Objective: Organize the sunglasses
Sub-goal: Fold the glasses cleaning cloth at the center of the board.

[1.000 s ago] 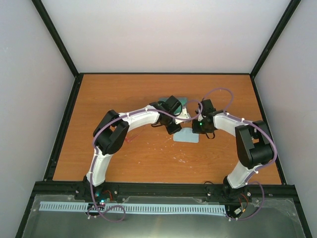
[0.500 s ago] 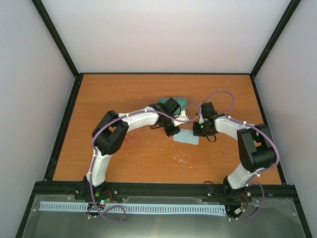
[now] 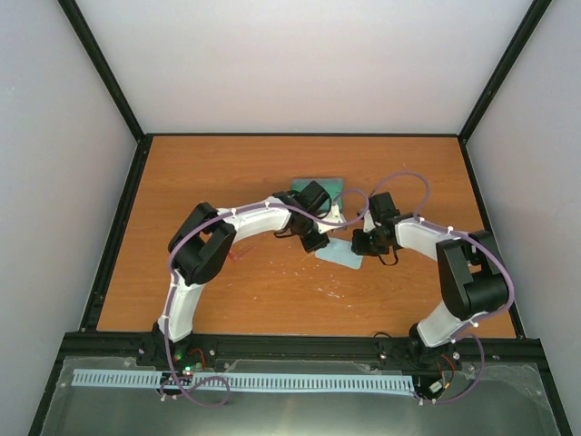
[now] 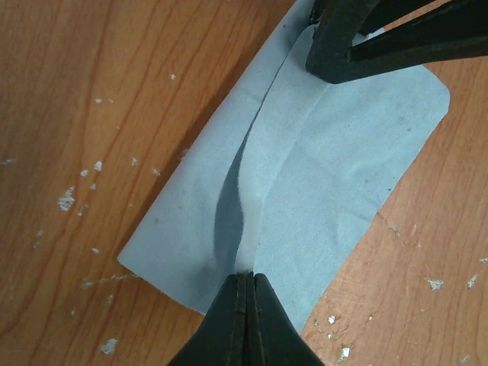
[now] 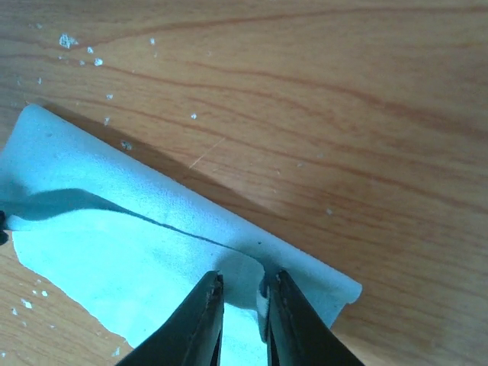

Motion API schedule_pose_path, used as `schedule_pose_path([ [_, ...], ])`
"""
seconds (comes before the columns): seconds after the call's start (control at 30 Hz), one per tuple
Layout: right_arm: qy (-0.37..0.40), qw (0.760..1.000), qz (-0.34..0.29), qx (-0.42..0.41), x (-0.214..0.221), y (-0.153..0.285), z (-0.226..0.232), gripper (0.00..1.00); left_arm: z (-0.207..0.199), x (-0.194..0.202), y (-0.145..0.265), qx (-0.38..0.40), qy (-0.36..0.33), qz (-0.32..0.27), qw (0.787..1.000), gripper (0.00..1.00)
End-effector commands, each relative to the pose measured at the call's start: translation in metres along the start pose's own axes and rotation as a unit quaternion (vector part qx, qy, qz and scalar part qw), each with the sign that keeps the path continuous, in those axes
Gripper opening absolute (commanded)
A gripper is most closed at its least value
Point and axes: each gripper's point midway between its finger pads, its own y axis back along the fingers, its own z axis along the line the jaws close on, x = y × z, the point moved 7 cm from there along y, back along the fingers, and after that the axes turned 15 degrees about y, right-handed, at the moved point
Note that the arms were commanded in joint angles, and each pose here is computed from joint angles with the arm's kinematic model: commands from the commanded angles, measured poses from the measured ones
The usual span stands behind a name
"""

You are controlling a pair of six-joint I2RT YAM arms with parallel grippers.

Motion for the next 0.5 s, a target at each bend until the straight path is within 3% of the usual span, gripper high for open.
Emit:
schedule_pose_path([
  [0.0, 0.002, 1.000, 0.008, -0.012, 0.011, 0.004, 0.002, 0.20, -0.013, -0.004, 0.012, 0.015, -0.007, -0.017, 1.000, 0.02],
  [0.47, -0.011, 0.998, -0.004, -0.061, 0.026, 0.008, 0.014, 0.27, -0.018, 0.017, 0.009, 0.015, -0.010, -0.009, 1.000, 0.09],
])
